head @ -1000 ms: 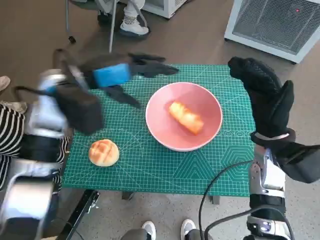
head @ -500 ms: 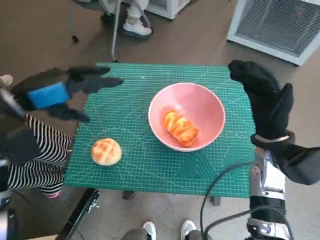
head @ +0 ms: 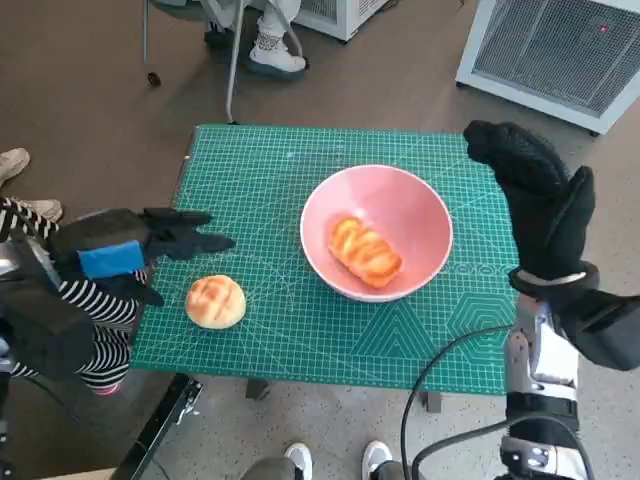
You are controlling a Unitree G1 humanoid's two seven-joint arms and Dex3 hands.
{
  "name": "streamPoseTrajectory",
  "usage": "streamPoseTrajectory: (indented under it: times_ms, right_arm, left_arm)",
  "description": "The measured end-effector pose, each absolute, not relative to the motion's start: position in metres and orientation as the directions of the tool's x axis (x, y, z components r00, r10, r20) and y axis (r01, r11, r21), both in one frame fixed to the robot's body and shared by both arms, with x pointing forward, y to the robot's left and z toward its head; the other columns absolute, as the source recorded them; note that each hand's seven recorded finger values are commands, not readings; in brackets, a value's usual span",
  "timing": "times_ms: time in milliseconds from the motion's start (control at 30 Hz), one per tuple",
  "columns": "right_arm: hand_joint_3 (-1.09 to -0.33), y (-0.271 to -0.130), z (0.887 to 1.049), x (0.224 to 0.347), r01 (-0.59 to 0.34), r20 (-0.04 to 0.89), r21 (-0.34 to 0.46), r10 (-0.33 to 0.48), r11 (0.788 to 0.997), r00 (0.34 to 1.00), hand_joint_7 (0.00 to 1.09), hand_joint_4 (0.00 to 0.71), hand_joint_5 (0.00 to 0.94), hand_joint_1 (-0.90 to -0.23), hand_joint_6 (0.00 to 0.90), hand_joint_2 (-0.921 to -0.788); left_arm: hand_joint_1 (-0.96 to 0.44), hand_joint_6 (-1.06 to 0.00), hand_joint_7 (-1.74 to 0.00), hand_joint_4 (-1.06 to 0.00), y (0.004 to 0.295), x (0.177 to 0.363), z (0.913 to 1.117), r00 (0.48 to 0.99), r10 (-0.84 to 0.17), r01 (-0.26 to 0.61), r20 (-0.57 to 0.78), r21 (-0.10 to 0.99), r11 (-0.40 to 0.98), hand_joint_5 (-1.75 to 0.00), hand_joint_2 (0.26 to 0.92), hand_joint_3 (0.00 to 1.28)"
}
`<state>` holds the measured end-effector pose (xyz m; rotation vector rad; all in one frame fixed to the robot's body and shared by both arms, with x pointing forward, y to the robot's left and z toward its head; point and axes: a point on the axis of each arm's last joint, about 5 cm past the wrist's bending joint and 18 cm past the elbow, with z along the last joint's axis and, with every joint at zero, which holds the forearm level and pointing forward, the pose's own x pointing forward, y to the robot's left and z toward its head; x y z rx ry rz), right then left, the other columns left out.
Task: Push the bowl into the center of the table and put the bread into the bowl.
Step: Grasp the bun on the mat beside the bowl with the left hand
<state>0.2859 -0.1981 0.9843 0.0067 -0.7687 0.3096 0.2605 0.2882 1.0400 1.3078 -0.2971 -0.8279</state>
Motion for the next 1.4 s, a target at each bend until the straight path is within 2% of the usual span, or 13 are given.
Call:
streamPoseTrajectory:
  times_ms: [333, 600, 733, 900, 967, 1000, 1033, 1067, 1100, 1133, 1167, 1233, 1400]
  right_arm:
    - [-0.695, -0.199, 0.985, 0.286, -0.279, 0.682, -0.11, 0.277, 0.954, 0.677, 0.58, 0.161, 0.0, -0.724, 0.0, -0.921]
    - [-0.699, -0.2, 0.985, 0.285, -0.277, 0.681, -0.113, 0.277, 0.954, 0.678, 0.58, 0.16, 0.0, -0.721, 0.004, -0.921]
    - [-0.7, -0.2, 0.984, 0.285, -0.275, 0.678, -0.113, 0.277, 0.955, 0.681, 0.58, 0.16, 0.0, -0.719, 0.004, -0.921]
    - [-0.7, -0.201, 0.983, 0.283, -0.272, 0.676, -0.114, 0.276, 0.955, 0.683, 0.58, 0.16, 0.0, -0.715, 0.004, -0.921]
    - [-0.7, -0.201, 0.983, 0.283, -0.272, 0.678, -0.116, 0.276, 0.955, 0.681, 0.58, 0.16, 0.001, -0.714, 0.004, -0.921]
    - [-0.7, -0.201, 0.983, 0.283, -0.272, 0.679, -0.117, 0.277, 0.955, 0.68, 0.58, 0.16, 0.001, -0.714, 0.004, -0.921]
    - [-0.7, -0.201, 0.984, 0.283, -0.272, 0.68, -0.117, 0.277, 0.955, 0.679, 0.58, 0.16, 0.0, -0.714, 0.004, -0.921]
    - [-0.7, -0.201, 0.984, 0.283, -0.272, 0.68, -0.117, 0.276, 0.955, 0.679, 0.58, 0.16, 0.0, -0.714, 0.004, -0.921]
    - [-0.701, -0.201, 0.984, 0.283, -0.271, 0.681, -0.117, 0.276, 0.955, 0.678, 0.58, 0.16, 0.0, -0.713, 0.003, -0.921]
    - [-0.702, -0.201, 0.984, 0.283, -0.27, 0.681, -0.117, 0.275, 0.956, 0.679, 0.58, 0.16, 0.0, -0.713, 0.003, -0.921]
    - [-0.703, -0.202, 0.984, 0.283, -0.27, 0.681, -0.117, 0.275, 0.956, 0.679, 0.58, 0.16, 0.0, -0.713, 0.003, -0.921]
    - [-0.704, -0.202, 0.984, 0.283, -0.269, 0.68, -0.118, 0.275, 0.956, 0.68, 0.58, 0.16, 0.0, -0.713, 0.003, -0.921]
    - [-0.705, -0.202, 0.984, 0.283, -0.263, 0.681, -0.116, 0.27, 0.958, 0.681, 0.58, 0.16, 0.0, -0.712, 0.003, -0.921]
  left_arm:
    - [-0.16, -0.34, -0.03, -0.24, 0.279, 0.262, 1.015, 0.68, -0.685, 0.355, -0.259, 0.935, -0.002, 0.0, 0.736, 0.0]
    - [-0.15, -0.35, -0.03, -0.25, 0.272, 0.267, 0.975, 0.676, -0.649, 0.443, -0.35, 0.896, -0.021, -0.01, 0.745, 0.01]
    - [-0.12, -0.39, -0.04, -0.28, 0.27, 0.27, 0.956, 0.673, -0.622, 0.484, -0.401, 0.874, -0.039, -0.02, 0.757, 0.01]
    - [-0.09, -0.54, -0.09, -0.44, 0.268, 0.277, 0.949, 0.685, -0.604, 0.483, -0.407, 0.874, -0.041, -0.06, 0.803, 0.03]
    - [-0.07, -0.65, -0.14, -0.58, 0.267, 0.28, 0.95, 0.688, -0.597, 0.48, -0.412, 0.876, -0.052, -0.09, 0.84, 0.03]
    - [-0.07, -0.67, -0.16, -0.61, 0.267, 0.282, 0.95, 0.688, -0.595, 0.48, -0.415, 0.876, -0.056, -0.09, 0.849, 0.03]
    - [-0.17, -0.64, -0.58, -0.7, 0.267, 0.282, 0.951, 0.689, -0.592, 0.481, -0.418, 0.875, -0.059, -0.13, 0.875, 0.07]
    - [-0.21, -0.62, -0.73, -0.71, 0.267, 0.283, 0.951, 0.688, -0.59, 0.483, -0.422, 0.873, -0.061, -0.18, 0.884, 0.1]
    - [-0.13, -0.61, -0.88, -0.67, 0.266, 0.284, 0.951, 0.687, -0.589, 0.485, -0.425, 0.872, -0.063, -0.59, 0.897, 0.11]
    - [-0.09, -0.6, -0.98, -0.64, 0.266, 0.284, 0.951, 0.685, -0.589, 0.488, -0.429, 0.87, -0.067, -0.86, 0.906, 0.12]
    - [-0.06, -0.6, -1.02, -0.62, 0.266, 0.284, 0.951, 0.682, -0.588, 0.493, -0.435, 0.867, -0.07, -1.04, 0.911, 0.12]
    - [-0.03, -0.62, -1.04, -0.62, 0.266, 0.285, 0.951, 0.675, -0.588, 0.502, -0.446, 0.861, -0.076, -1.19, 0.916, 0.11]
    - [0.0, -0.64, -1.05, -0.61, 0.265, 0.286, 0.954, 0.665, -0.594, 0.514, -0.453, 0.855, -0.076, -1.32, 0.919, 0.1]
